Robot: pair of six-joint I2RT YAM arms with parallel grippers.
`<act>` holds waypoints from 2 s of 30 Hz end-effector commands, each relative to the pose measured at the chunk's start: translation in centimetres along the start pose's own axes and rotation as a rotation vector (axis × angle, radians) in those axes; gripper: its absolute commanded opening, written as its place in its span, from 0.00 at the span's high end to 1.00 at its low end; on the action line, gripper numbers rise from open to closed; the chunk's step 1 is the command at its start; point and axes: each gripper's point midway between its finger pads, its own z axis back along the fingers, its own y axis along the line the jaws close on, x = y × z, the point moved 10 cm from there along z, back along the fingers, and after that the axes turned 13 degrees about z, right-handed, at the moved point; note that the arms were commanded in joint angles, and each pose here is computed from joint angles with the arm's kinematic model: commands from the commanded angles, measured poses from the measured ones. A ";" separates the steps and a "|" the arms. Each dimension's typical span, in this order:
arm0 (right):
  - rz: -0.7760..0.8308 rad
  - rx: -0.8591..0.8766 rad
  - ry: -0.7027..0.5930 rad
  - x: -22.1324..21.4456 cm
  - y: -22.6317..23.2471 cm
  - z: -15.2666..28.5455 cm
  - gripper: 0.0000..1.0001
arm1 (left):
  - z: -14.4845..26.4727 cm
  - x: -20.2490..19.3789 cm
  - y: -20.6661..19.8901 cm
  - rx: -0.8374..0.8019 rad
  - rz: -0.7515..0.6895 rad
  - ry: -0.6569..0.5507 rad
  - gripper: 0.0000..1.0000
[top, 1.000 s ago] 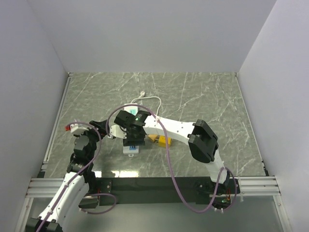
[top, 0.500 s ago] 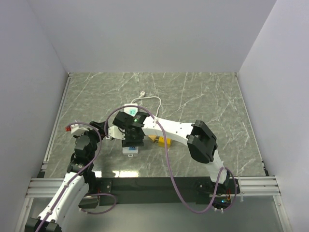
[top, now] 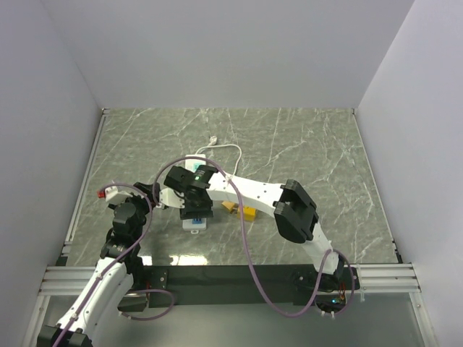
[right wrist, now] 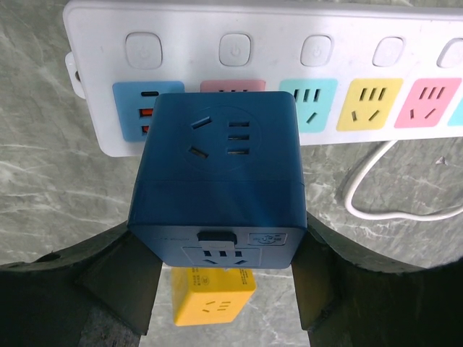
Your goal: Insert the plug
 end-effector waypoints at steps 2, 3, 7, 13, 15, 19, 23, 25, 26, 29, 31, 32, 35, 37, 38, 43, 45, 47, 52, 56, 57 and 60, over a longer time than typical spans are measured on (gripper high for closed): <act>0.047 -0.002 0.032 1.4 -0.1 -2.1 1.00 | 0.5 1.2 -3.8 -0.195 0.046 0.004 0.01; 0.048 0.004 0.040 1.4 0.0 -2.4 1.00 | 0.5 1.2 -3.8 -0.198 0.046 0.004 0.01; 0.057 0.015 0.055 1.7 -0.3 -2.9 1.00 | 0.6 1.2 -3.8 -0.201 0.045 0.006 0.01; 0.072 0.013 0.070 2.2 -1.0 -3.4 1.00 | 0.6 1.2 -3.9 -0.203 0.048 0.002 0.00; 0.077 0.012 0.077 2.4 -1.2 -3.7 1.00 | 0.5 1.3 -3.8 -0.194 0.048 -0.005 0.00; 0.088 -0.003 0.097 2.4 -1.5 -4.2 1.00 | 0.5 1.3 -3.7 -0.185 0.048 -0.013 0.01; 0.096 -0.028 0.124 2.3 -1.7 -4.5 1.00 | 0.5 1.4 -3.7 -0.183 0.048 -0.015 0.01; 0.101 -0.044 0.137 2.2 -1.8 -4.5 1.00 | 0.5 1.4 -3.7 -0.184 0.048 -0.016 0.01; 0.106 -0.046 0.140 2.3 -1.8 -4.6 1.00 | 0.5 1.4 -3.8 -0.186 0.049 -0.016 0.01; 0.117 -0.051 0.140 2.4 -2.0 -4.8 1.00 | 0.5 1.3 -3.7 -0.187 0.048 -0.013 0.01; 0.118 -0.059 0.135 2.6 -2.2 -4.8 1.00 | 0.5 1.4 -3.7 -0.189 0.049 -0.014 0.01; 0.121 -0.062 0.134 2.7 -2.3 -4.9 1.00 | 0.5 1.3 -3.7 -0.187 0.049 -0.015 0.01; 0.126 -0.080 0.112 3.0 -2.7 -4.8 1.00 | 0.5 1.3 -3.7 -0.189 0.048 -0.012 0.01; 0.127 -0.100 0.095 3.2 -3.0 -4.5 1.00 | 0.5 1.3 -3.7 -0.189 0.048 -0.012 0.01; 0.128 -0.104 0.075 3.3 -3.1 -4.1 1.00 | 0.5 1.3 -3.7 -0.190 0.048 -0.011 0.01; 0.103 -0.189 -0.022 3.5 -3.5 -2.6 1.00 | 0.5 1.4 -3.7 -0.188 0.049 -0.015 0.01; 0.094 -0.195 -0.060 3.5 -3.5 -2.3 1.00 | 0.5 1.4 -3.7 -0.189 0.050 -0.016 0.01; 0.075 -0.225 -0.096 3.8 -3.7 -1.7 1.00 | 0.5 1.4 -3.7 -0.192 0.050 -0.015 0.00; 0.034 -0.301 -0.096 3.5 -4.2 -0.6 1.00 | 0.5 1.5 -3.7 -0.191 0.045 -0.022 0.00; -0.005 -0.343 -0.112 2.9 -4.2 0.6 1.00 | 0.6 1.6 -3.9 -0.209 0.039 -0.023 0.01; -0.007 -0.339 -0.098 2.4 -3.6 0.2 1.00 | 0.6 1.6 -3.9 -0.212 0.038 -0.023 0.01; -0.048 -0.400 -0.156 1.7 -3.4 1.9 1.00 | 0.8 1.7 -4.0 -0.223 0.040 -0.032 0.01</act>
